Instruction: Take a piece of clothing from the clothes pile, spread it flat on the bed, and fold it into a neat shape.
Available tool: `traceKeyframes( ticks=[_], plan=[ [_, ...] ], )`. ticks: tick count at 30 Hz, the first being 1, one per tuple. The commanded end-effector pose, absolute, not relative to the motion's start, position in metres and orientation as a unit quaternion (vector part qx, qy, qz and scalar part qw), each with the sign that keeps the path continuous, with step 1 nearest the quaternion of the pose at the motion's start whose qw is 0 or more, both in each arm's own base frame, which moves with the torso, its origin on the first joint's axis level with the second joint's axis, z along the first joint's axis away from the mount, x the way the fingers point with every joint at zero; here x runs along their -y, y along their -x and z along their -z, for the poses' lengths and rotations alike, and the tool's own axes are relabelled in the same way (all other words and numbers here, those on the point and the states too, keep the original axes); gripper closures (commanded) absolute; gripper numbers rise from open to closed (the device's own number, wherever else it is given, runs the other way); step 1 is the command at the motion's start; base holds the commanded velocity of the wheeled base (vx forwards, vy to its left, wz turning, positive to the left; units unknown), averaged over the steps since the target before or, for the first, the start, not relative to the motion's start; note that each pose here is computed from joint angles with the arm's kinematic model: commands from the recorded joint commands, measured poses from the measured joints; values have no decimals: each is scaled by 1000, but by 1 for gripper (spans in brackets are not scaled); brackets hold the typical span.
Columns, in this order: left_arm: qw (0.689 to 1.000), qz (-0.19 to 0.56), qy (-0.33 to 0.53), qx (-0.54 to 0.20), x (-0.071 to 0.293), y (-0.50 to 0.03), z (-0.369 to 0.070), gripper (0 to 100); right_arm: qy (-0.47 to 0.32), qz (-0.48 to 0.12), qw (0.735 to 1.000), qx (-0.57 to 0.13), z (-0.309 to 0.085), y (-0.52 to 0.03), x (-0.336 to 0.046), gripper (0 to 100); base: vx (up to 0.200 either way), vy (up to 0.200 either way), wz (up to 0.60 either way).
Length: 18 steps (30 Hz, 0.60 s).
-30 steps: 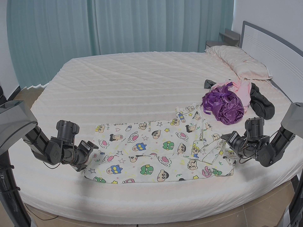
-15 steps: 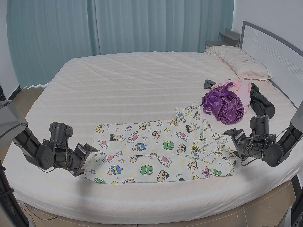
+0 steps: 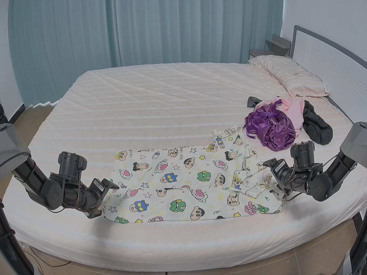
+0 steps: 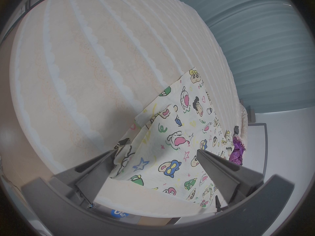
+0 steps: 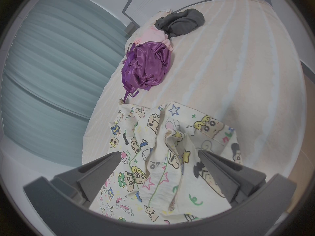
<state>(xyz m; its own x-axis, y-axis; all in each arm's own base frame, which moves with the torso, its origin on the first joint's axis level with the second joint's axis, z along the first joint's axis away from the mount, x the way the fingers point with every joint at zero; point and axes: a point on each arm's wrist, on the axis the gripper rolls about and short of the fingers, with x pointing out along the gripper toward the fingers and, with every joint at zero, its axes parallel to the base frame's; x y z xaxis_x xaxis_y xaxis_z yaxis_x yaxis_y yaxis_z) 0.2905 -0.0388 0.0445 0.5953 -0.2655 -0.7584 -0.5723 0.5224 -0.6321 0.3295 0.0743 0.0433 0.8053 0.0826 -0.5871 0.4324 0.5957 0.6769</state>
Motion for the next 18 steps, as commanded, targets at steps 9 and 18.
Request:
traceKeyframes(
  ticks=[9,18],
  plan=[
    [755,-101,479,-436,39,-291,-45,0,-412,105,846,-321,-27,-351,-86,0,0,0,0],
    [757,-101,478,-435,39,-292,-45,0,-392,108,849,-337,-8,-360,-88,0,0,0,0]
  ],
)
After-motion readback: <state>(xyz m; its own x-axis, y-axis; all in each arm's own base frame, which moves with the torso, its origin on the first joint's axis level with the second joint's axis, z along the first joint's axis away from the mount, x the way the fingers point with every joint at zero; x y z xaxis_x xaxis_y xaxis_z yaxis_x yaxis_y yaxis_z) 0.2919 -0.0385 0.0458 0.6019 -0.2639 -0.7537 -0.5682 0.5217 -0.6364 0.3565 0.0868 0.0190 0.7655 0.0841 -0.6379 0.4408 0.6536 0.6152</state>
